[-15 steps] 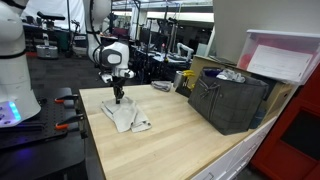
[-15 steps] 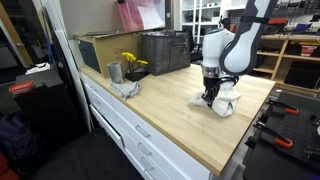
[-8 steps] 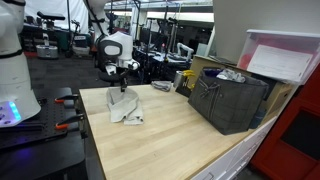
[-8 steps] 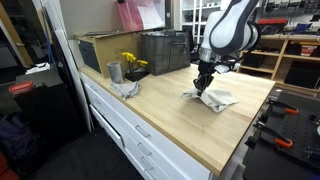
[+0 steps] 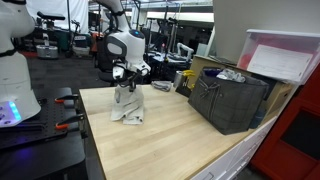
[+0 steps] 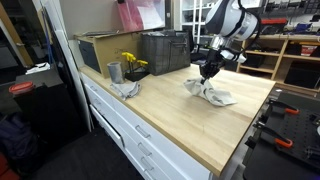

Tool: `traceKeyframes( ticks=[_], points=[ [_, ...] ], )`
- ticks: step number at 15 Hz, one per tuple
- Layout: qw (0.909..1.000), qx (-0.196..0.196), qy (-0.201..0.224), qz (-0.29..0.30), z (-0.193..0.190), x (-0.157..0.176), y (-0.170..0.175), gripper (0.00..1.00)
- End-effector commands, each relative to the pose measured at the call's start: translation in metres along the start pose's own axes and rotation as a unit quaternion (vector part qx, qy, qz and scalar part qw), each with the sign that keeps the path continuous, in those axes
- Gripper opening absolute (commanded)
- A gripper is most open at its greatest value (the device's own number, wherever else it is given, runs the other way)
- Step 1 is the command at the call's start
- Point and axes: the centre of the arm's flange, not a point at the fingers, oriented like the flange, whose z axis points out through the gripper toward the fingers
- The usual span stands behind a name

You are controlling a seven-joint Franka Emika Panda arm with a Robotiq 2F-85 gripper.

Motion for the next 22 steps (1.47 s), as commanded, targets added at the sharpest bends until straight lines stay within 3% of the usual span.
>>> traceKeyframes(
  ticks=[1, 7, 12, 13, 16, 19, 22],
  points=[
    [0.9981, 0.037, 0.012, 0.047, -0.019, -0.014, 0.043, 0.02],
    [0.9852, 0.019, 0.042, 0.165, -0.029, -0.057, 0.105, 0.02],
    [0.9665, -0.055, 0.06, 0.243, -0.03, -0.091, 0.14, 0.02],
    [0.9644, -0.066, 0.059, 0.249, -0.031, -0.095, 0.142, 0.31],
    [0.9605, -0.112, 0.064, 0.247, -0.036, -0.095, 0.135, 0.47],
    [0.9605, -0.139, 0.077, 0.229, -0.039, -0.09, 0.116, 0.71],
    [0.9678, -0.138, 0.097, 0.187, -0.039, -0.071, 0.084, 0.93]
  ],
)
